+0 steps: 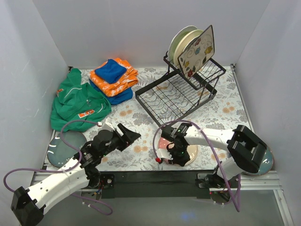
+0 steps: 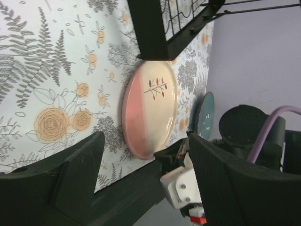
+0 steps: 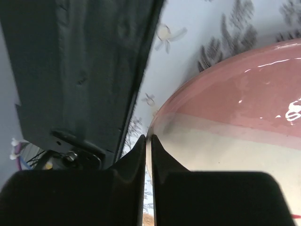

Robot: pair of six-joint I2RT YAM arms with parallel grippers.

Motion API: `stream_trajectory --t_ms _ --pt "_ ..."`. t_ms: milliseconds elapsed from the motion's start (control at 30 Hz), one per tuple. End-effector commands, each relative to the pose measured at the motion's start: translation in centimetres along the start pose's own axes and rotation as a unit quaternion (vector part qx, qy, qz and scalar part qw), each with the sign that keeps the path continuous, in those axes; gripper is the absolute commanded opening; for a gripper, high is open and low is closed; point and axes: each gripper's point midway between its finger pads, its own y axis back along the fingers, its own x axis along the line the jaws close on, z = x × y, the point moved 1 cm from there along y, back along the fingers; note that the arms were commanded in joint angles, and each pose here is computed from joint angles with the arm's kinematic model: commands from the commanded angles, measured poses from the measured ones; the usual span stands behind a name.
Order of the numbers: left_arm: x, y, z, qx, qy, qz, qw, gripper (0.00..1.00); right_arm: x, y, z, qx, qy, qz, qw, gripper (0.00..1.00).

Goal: Load the plates into the dish rack
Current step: Grab a plate with the left arm

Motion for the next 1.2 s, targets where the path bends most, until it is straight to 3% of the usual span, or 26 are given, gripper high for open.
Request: stream_trajectory --t_ms 0,267,367,400,500,667,767,967,1100,1167 --pt "2.5 -0.3 0.2 -0.018 0.031 0.048 0.998 0.70 1.6 -1.3 2.9 -0.026 0.022 0.055 0.998 0.09" --pt "4.6 -1.3 -1.3 0.016 0.035 0.088 0.995 0.69 -0.8 -1.1 6.3 -0.040 0.046 0.021 0.998 0.15" --pt "4.9 -1.8 -2.2 0.042 0.022 0.090 0.995 0.68 -0.8 0.2 6.8 -0.051 0.060 0.006 0.997 0.37" --pt "5.1 -1.9 -2.3 0.046 0.019 0.096 0.994 0.68 -0.7 0.6 6.9 -0.055 0.063 0.000 0.997 0.50" --pt "5.2 -2.5 -3.3 0.079 0.001 0.101 0.992 0.66 -0.3 2.3 6.8 -0.067 0.072 -0.027 0.995 0.64" --pt "5.1 -3.9 -4.8 0.135 -0.023 0.106 0.985 0.61 -0.4 5.3 5.6 -0.112 0.048 -0.075 0.990 0.69" --pt "4.2 -4.5 -5.4 0.161 -0.033 0.098 0.981 0.57 -2.4 7.6 3.5 -0.152 -0.021 -0.117 0.981 0.69" --pt "3.3 -6.1 -7.3 0.200 -0.064 0.102 0.972 0.52 -6.8 12.6 -1.3 -0.231 -0.175 -0.243 0.926 0.72" --pt "4.8 -7.0 -9.8 0.243 -0.086 0.152 0.954 0.46 -7.9 14.2 -2.6 -0.283 -0.215 -0.274 0.894 0.72" --pt "5.5 -7.4 -9.6 0.235 -0.102 0.196 0.947 0.46 -7.9 14.6 -3.3 -0.302 -0.230 -0.277 0.883 0.72"
